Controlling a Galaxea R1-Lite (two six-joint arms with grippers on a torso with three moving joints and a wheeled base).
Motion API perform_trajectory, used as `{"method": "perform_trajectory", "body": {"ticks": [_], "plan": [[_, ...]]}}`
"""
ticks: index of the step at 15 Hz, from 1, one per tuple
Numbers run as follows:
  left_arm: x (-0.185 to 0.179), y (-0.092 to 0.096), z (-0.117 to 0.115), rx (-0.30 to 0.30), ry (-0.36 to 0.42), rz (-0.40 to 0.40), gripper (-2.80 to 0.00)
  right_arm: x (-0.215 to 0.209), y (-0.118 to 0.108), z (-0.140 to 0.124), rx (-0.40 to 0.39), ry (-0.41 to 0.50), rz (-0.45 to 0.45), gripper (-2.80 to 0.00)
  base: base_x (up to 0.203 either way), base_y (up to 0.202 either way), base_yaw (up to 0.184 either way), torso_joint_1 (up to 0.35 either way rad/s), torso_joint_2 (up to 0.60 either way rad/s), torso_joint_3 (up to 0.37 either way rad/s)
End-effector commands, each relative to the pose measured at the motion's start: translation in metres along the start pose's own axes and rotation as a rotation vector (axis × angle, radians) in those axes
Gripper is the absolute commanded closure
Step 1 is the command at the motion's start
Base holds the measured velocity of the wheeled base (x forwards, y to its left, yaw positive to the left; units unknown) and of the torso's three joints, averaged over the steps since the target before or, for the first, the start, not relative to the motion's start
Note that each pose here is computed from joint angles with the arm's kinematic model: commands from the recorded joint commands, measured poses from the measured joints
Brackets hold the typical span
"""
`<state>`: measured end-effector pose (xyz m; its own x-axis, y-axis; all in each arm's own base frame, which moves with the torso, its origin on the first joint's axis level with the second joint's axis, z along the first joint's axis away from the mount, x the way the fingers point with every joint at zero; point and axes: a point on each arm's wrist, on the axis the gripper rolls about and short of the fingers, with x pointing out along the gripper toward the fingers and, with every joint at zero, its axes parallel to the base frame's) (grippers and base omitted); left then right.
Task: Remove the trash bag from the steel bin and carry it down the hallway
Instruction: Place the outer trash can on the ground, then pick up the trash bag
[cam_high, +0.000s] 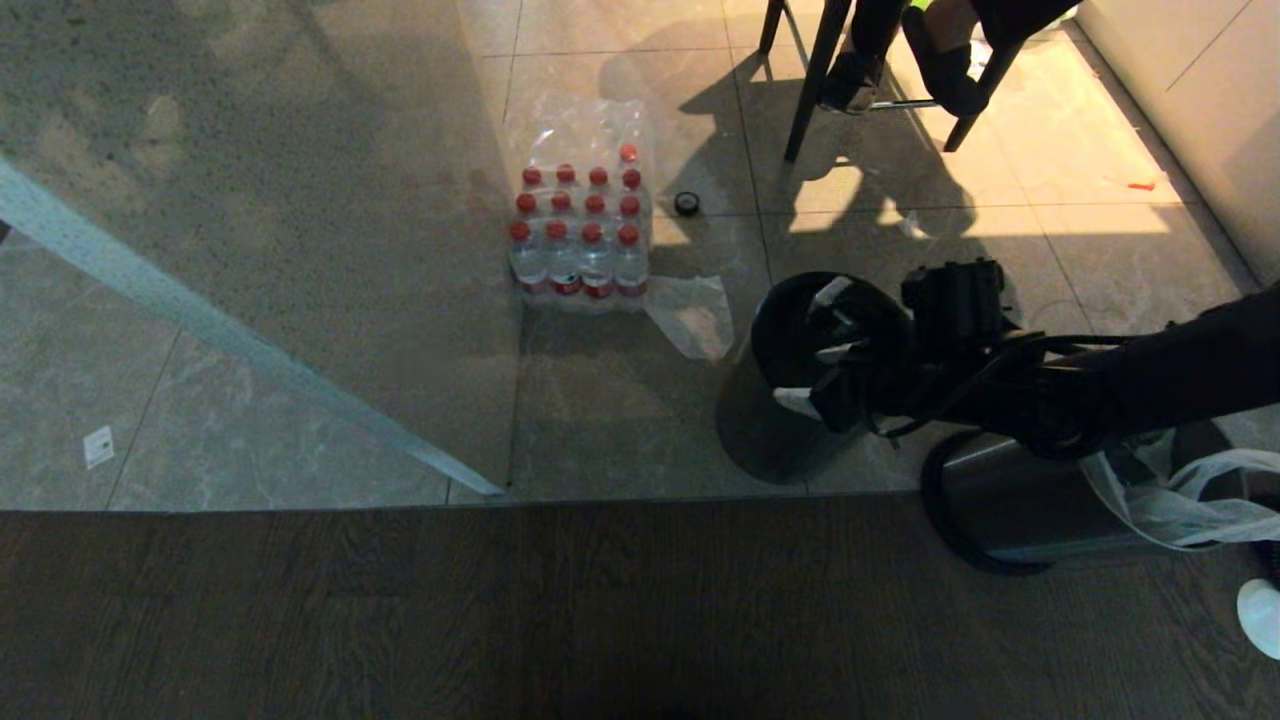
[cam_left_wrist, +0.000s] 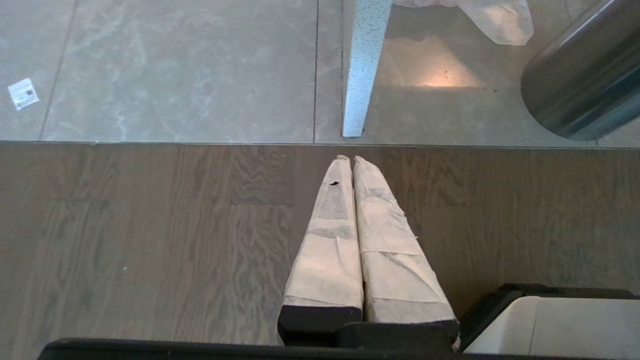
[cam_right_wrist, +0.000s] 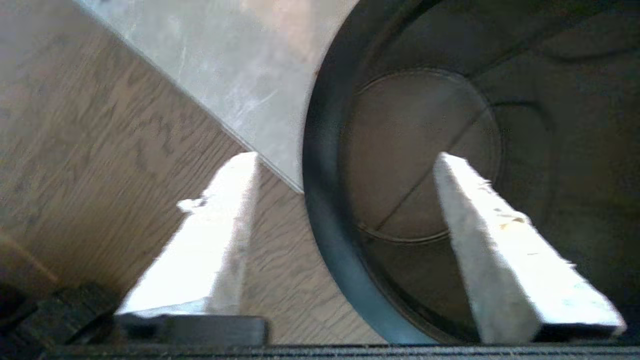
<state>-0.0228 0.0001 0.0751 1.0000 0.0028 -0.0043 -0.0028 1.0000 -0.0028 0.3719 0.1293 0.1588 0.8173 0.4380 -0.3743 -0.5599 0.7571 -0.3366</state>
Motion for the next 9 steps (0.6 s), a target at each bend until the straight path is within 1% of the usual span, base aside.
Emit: {"method": "perform_trajectory", "body": {"ticks": [1,2,4,6,7,9], "plan": [[0.000,0.000,0.000,0.000,0.000,0.000,0.00,-0.041,-0.011,0.015,0.028,-0.029,-0.040,-2.80,0.000,0.000,0.000,0.000,0.00,0.000],[0.000,0.000,0.000,0.000,0.000,0.000,0.00,-0.059,-0.014,0.011,0.050,-0.010,-0.053,0.00,0.000,0.000,0.000,0.000,0.00,0.000],[0.000,0.000,0.000,0.000,0.000,0.000,0.00,-0.098,-0.016,-0.007,0.087,0.070,-0.073,0.00,0.000,0.000,0.000,0.000,0.00,0.000],[0.000,0.000,0.000,0.000,0.000,0.000,0.00,-0.139,-0.018,-0.030,0.132,0.139,-0.121,0.00,0.000,0.000,0.000,0.000,0.00,0.000],[0.000,0.000,0.000,0.000,0.000,0.000,0.00,-0.157,-0.019,-0.040,0.159,0.162,-0.155,0.00,0.000,0.000,0.000,0.000,0.00,0.000],[0.000,0.000,0.000,0.000,0.000,0.000,0.00,-0.191,-0.030,-0.061,0.224,0.209,-0.270,0.00,0.000,0.000,0.000,0.000,0.00,0.000]]}}
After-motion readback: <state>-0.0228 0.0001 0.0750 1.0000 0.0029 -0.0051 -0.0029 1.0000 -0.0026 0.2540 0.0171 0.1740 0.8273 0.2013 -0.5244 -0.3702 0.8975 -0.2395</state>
